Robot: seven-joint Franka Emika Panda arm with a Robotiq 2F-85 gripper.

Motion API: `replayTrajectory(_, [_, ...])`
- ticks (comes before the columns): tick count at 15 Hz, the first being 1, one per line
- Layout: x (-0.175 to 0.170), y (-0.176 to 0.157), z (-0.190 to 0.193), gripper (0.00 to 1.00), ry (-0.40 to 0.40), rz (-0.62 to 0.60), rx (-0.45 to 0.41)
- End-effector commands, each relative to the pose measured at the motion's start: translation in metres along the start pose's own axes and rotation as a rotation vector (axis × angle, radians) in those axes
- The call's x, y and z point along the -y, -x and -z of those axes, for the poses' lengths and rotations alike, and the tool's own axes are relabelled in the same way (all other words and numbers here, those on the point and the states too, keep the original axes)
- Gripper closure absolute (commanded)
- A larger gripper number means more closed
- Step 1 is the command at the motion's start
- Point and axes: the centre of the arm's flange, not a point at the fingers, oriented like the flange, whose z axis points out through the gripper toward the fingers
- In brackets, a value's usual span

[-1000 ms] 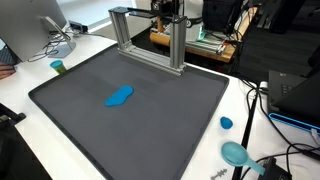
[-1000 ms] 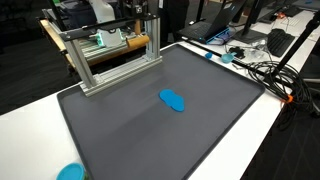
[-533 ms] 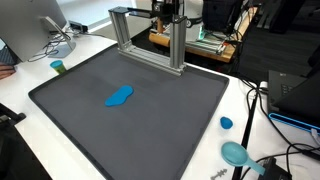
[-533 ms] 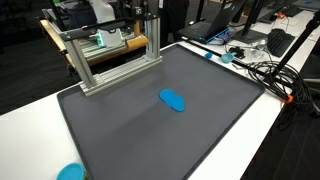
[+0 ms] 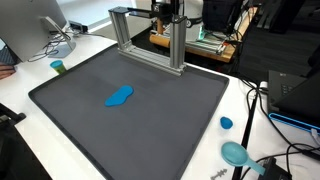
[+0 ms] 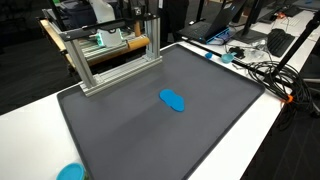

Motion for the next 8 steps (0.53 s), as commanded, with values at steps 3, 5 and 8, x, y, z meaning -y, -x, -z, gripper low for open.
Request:
replayTrajectory(3, [-0.011,0.021,0.027,0.0,0.057,-0.088,-0.024])
replayTrajectory(5, [-0.016,0.027,0.04,0.0,0.09,-0.115,-0.062])
replayTrajectory(8, [-0.018,0.018,0.036,0.0,0.069,-0.094,-0.073])
